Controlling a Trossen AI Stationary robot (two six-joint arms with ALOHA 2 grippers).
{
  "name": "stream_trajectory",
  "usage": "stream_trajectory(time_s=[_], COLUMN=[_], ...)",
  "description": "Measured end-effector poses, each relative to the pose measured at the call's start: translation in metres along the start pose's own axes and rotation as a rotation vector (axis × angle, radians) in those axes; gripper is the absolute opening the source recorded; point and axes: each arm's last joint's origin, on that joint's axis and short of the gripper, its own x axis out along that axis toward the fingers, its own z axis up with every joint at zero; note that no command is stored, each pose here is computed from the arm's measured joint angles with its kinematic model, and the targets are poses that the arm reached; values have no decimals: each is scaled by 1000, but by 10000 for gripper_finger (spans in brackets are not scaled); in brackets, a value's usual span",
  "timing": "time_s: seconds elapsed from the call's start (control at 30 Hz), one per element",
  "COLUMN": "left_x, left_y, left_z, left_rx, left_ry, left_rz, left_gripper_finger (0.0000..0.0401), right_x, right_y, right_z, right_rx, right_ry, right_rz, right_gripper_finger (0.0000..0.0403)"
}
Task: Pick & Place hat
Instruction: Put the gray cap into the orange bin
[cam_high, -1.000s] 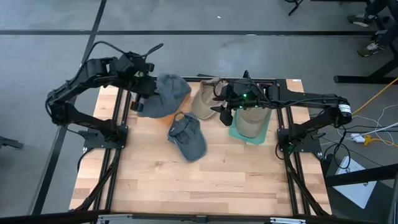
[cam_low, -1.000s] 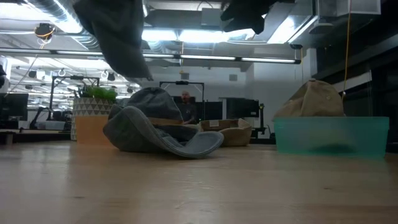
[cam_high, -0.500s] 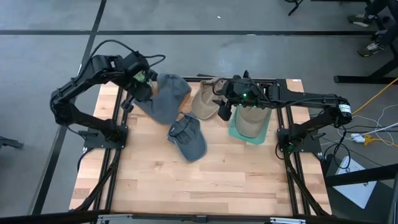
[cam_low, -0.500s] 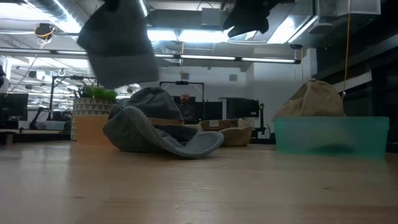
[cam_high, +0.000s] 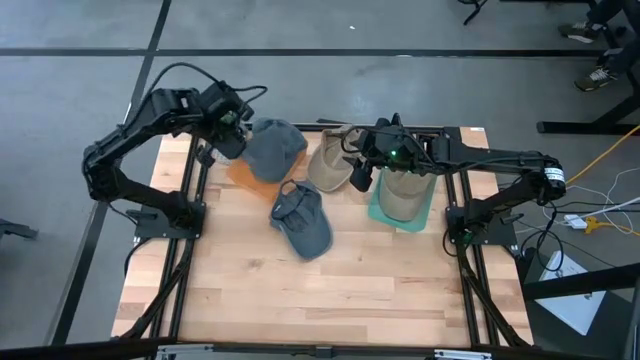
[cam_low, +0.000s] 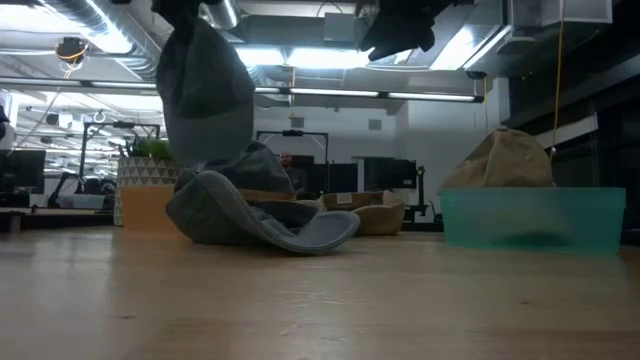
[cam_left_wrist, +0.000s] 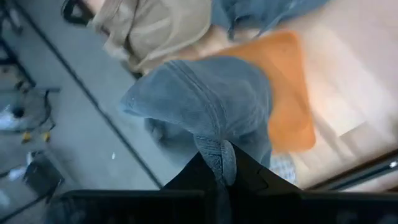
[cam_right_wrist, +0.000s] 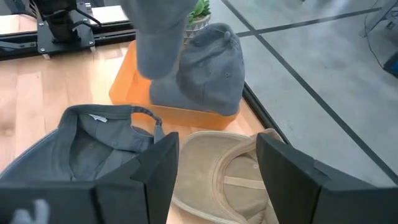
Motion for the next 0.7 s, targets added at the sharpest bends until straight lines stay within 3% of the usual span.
stream_trajectory(time_s=[0.3,0.53,0.7], left_x=[32,62,80], left_y=[-3,3,3], left_z=[-1,-4,-11], left_rx=[49,107,105], left_ry=[94,106,126], left_rz=[-42,22,-10], left_gripper_finger=[10,10,10], right_x=[0,0,0], right_y=[0,0,0], right_z=[0,0,0], right_rx=[0,-1,2], right_ry=[0,1,2], right_rz=[2,1,2], right_gripper_finger=[212,212,212])
